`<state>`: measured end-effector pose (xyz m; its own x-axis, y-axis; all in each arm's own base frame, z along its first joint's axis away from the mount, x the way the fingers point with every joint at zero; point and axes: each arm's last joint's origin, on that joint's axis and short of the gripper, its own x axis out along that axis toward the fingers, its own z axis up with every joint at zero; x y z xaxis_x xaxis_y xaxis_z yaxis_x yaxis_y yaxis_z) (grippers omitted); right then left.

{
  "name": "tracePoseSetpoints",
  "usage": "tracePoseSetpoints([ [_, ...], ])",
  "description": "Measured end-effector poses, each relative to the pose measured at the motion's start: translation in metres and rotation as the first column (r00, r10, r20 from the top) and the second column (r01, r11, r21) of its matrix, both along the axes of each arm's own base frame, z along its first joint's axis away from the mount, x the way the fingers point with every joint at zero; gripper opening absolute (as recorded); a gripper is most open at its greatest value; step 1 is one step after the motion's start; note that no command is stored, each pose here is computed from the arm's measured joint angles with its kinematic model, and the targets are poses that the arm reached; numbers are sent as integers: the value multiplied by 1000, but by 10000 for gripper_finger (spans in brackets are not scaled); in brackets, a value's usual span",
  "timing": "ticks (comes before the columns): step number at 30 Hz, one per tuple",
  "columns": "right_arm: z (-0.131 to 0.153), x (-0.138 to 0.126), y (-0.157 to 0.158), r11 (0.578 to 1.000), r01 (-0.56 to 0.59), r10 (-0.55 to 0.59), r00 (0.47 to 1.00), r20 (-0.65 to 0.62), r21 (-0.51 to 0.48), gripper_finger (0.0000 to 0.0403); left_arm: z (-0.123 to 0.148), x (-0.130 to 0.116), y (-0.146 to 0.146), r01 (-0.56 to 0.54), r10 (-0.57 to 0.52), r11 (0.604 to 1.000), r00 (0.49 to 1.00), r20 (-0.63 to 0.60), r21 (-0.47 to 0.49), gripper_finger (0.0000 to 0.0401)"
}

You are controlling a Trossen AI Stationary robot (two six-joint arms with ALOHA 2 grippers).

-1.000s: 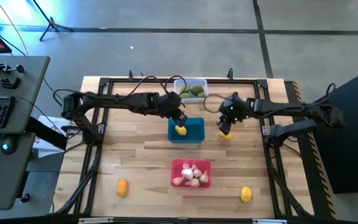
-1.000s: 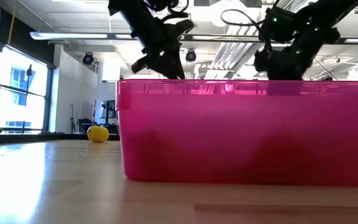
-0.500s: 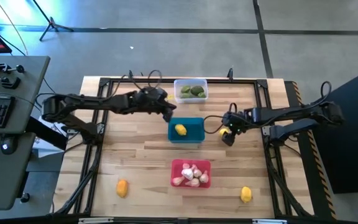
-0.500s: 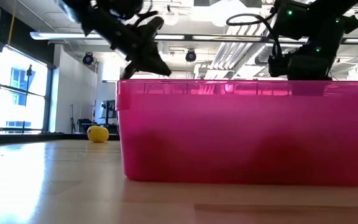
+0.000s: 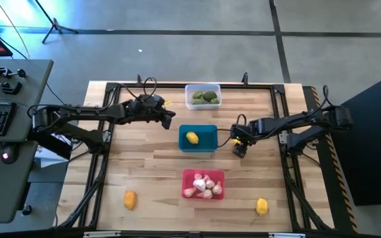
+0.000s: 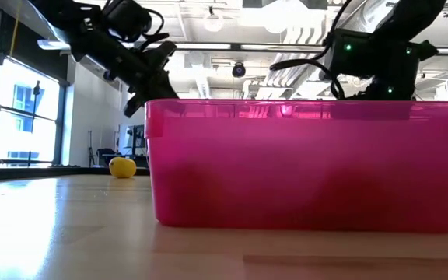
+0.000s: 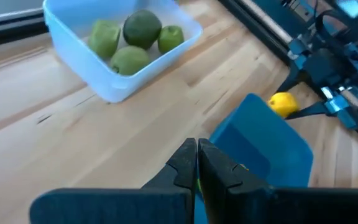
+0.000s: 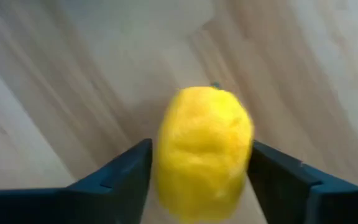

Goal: Sort produce into baskets
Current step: Put the middle right yellow lemon into the blue bin

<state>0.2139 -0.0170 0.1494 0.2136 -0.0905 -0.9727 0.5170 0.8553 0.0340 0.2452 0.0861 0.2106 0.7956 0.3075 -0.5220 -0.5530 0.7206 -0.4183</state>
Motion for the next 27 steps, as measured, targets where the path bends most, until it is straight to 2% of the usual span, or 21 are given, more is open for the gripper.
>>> tracePoseSetpoints([
  [3,-5,4,0,1000,-5,6,1000,-3,27,177,-6,-5,-1,-6,6,1000,1000,-22,3,2],
  [6,-4,5,-3,997,19,-20,1000,3,68,120,-9,-12,1,-56,56,998,998,-27,-1,1],
  [9,12,5,-7,995,49,-49,999,-3,86,120,-10,-21,4,-70,70,997,997,-25,10,1],
  [14,65,29,-20,998,28,-37,984,172,55,120,4,-34,8,-52,52,998,998,45,17,1],
  [17,96,52,-27,1000,-4,1,946,325,8,120,14,-41,11,-53,49,998,995,85,40,0],
  [18,102,59,-29,1000,-20,21,940,340,-8,120,16,-44,12,-60,56,997,994,92,44,0],
  [22,108,89,-36,996,-71,85,940,331,-55,120,20,-51,15,-87,82,995,992,96,53,0],
  [27,86,124,-43,990,-138,143,954,265,-35,120,19,-54,17,-97,93,994,993,72,53,0],
])
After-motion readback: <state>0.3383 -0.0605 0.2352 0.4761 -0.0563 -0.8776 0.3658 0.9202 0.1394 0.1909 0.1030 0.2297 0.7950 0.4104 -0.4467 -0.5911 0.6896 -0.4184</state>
